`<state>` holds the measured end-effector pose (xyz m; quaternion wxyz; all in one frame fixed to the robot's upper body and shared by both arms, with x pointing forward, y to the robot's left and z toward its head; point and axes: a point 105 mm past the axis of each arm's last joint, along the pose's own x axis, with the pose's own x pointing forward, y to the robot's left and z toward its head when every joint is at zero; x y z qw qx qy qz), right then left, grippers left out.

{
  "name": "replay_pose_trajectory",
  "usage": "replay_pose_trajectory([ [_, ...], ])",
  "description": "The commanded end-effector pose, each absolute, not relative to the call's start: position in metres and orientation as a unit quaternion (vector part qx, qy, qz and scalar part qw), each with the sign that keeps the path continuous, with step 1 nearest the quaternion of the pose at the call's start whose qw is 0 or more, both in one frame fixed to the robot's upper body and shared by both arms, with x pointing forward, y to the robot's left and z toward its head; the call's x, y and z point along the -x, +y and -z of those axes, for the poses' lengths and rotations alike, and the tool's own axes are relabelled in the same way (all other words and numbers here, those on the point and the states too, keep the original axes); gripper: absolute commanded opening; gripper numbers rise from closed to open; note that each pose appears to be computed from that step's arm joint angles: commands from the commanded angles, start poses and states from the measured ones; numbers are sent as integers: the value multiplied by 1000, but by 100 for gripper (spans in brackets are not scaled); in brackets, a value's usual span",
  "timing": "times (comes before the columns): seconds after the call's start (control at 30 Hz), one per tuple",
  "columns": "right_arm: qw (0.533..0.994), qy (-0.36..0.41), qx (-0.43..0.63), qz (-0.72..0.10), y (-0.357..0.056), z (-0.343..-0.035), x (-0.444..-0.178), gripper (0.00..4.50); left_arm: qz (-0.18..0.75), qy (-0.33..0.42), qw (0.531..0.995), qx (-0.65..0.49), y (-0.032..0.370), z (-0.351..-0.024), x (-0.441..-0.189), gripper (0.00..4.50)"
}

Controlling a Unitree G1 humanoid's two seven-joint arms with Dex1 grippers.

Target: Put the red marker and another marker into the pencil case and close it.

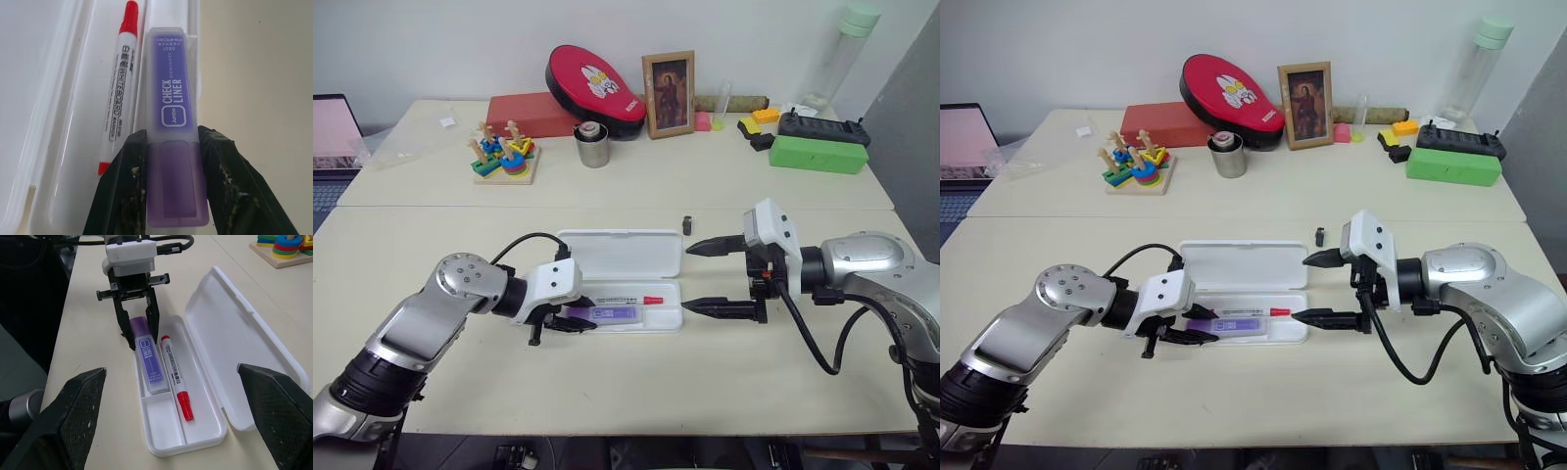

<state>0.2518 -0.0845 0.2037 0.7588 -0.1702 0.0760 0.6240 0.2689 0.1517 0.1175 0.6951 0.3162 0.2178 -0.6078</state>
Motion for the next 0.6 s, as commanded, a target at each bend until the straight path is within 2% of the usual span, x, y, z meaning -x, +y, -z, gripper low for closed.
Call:
replay_pose_trajectory([
  [0.03, 754, 56, 179, -630, -81, -210, -246, 450, 617, 210, 683, -330, 149, -120, -269, 121],
  [0.37, 754, 57, 175, -630, -80, -209, -245, 450, 615, 218, 682, -330, 150, -121, -270, 121],
  [0.43, 755, 57, 175, -630, -80, -209, -245, 450, 613, 220, 684, -329, 150, -121, -271, 191],
  [0.47, 755, 57, 175, -630, -80, -209, -245, 450, 613, 220, 685, -328, 150, -121, -271, 194],
  [0.57, 755, 58, 174, -629, -80, -208, -247, 450, 613, 219, 686, -325, 149, -122, -271, 243],
  [0.6, 755, 58, 174, -629, -80, -208, -247, 450, 613, 218, 687, -324, 149, -123, -271, 275],
])
